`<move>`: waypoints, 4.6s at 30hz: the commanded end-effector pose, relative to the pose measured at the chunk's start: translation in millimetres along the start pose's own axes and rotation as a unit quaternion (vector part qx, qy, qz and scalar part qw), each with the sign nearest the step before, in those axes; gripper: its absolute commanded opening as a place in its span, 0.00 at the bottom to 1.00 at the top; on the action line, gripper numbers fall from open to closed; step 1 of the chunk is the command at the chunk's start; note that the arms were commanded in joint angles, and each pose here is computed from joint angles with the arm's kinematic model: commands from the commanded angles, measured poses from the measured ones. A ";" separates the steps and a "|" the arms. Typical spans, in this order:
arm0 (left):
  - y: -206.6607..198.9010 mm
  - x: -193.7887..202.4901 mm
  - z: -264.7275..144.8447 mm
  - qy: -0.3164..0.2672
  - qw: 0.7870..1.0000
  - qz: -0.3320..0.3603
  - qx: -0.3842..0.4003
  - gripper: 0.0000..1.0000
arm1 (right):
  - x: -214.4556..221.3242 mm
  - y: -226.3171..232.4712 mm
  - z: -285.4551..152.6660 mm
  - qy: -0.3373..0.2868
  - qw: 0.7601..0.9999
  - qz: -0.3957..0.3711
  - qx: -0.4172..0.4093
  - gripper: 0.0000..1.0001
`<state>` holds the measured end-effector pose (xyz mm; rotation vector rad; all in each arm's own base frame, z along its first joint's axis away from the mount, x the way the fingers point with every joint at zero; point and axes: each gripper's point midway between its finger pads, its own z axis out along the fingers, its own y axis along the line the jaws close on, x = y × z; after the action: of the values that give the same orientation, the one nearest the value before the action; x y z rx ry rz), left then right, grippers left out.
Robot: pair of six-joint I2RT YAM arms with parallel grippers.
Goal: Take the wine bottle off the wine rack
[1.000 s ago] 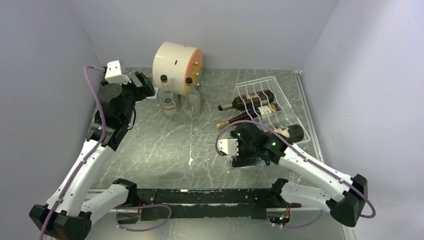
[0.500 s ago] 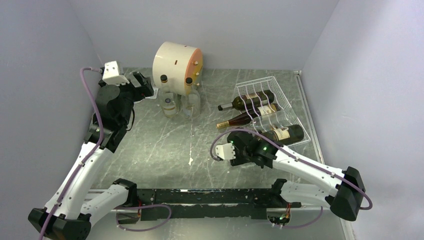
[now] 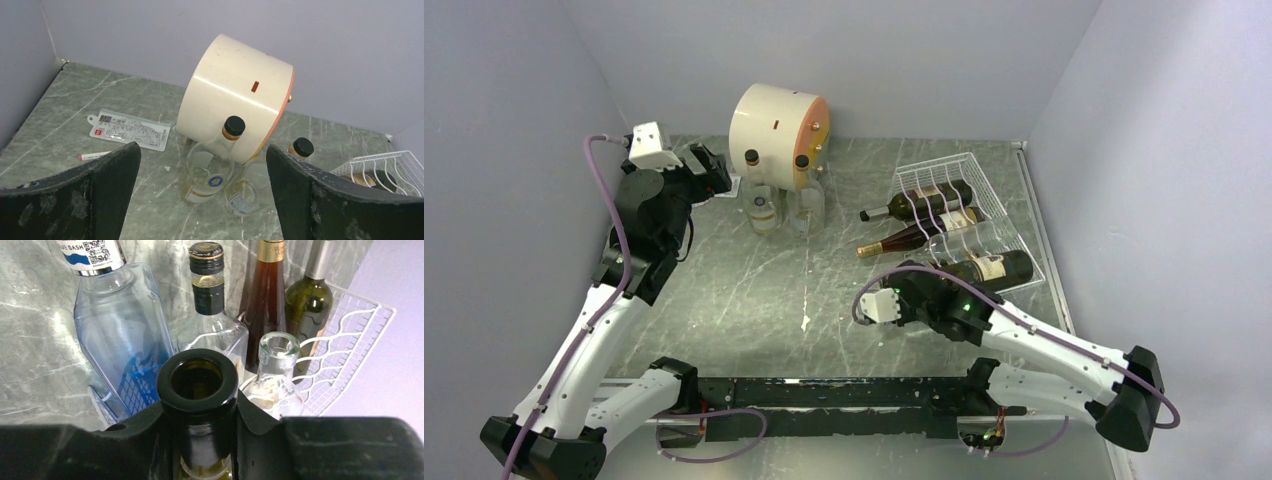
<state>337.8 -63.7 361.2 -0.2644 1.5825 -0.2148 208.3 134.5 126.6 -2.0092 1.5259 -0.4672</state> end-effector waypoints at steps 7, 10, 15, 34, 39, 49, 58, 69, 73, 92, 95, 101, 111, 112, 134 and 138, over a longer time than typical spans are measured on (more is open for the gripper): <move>-3.0 -11.8 0.9 -0.019 1.000 -0.002 0.007 0.99 | -0.4 -28.9 -42.8 -0.047 0.994 0.057 0.075 0.09; 2.3 -12.7 1.5 -0.026 1.000 0.005 -0.005 0.99 | -0.8 -34.2 -53.5 -0.061 0.991 0.073 0.089 0.01; 4.6 -12.9 6.7 -0.030 0.999 0.021 -0.012 0.99 | 5.6 -61.3 -77.9 -0.068 0.976 0.133 0.158 0.00; -17.2 -109.9 14.7 -0.149 0.989 0.005 -0.010 0.99 | -2.6 -169.2 -206.3 -0.212 0.868 0.297 0.336 0.00; 1.9 -92.0 15.3 -0.141 0.989 0.023 -0.024 0.99 | -41.6 -191.4 -221.2 -0.284 0.863 0.294 0.298 0.00; 16.4 -89.6 11.5 -0.152 0.985 0.054 -0.054 0.99 | -177.4 -237.6 -191.6 -0.474 0.806 0.299 0.189 0.00; 35.7 -91.4 5.9 -0.170 0.979 0.052 -0.100 0.98 | -275.7 -257.8 -127.2 -0.598 0.704 0.367 0.105 0.00; 48.7 -109.5 -8.5 -0.191 0.976 0.034 -0.103 0.98 | -347.7 -300.0 -39.7 -0.564 0.706 0.408 0.128 0.00; 48.4 -110.1 -9.9 -0.196 0.975 0.033 -0.094 0.98 | -360.5 -312.0 -9.2 -0.540 0.713 0.428 0.133 0.00; 52.0 -100.8 4.8 -0.177 0.980 0.033 -0.087 0.98 | -382.8 -311.7 87.9 -0.466 0.736 0.477 0.116 0.07; 52.2 -98.3 6.7 -0.175 0.980 0.035 -0.086 0.98 | -382.8 -311.7 85.0 -0.468 0.734 0.479 0.113 0.29; 53.0 -103.2 2.5 -0.179 0.980 0.029 -0.087 0.98 | -376.8 -314.2 68.7 -0.474 0.740 0.460 0.127 0.66; 56.4 -107.5 -3.2 -0.188 0.977 0.032 -0.096 0.98 | -357.2 -325.8 3.3 -0.494 0.741 0.433 0.140 0.79; 57.1 -108.0 -4.1 -0.189 0.977 0.032 -0.097 0.98 | -351.1 -318.1 -1.1 -0.492 0.747 0.425 0.140 0.80; 44.7 -98.9 -3.3 -0.181 0.978 0.039 -0.098 0.98 | -109.4 -122.1 -76.5 -0.209 0.964 0.133 0.100 1.00; 44.3 -91.0 3.9 -0.169 0.980 0.042 -0.101 0.98 | -76.7 -97.5 -60.1 -0.127 0.982 0.112 0.080 1.00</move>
<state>338.1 5.1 436.2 -0.3580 1.2766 0.0369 230.9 255.4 294.6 -1.4459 1.3614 -0.0202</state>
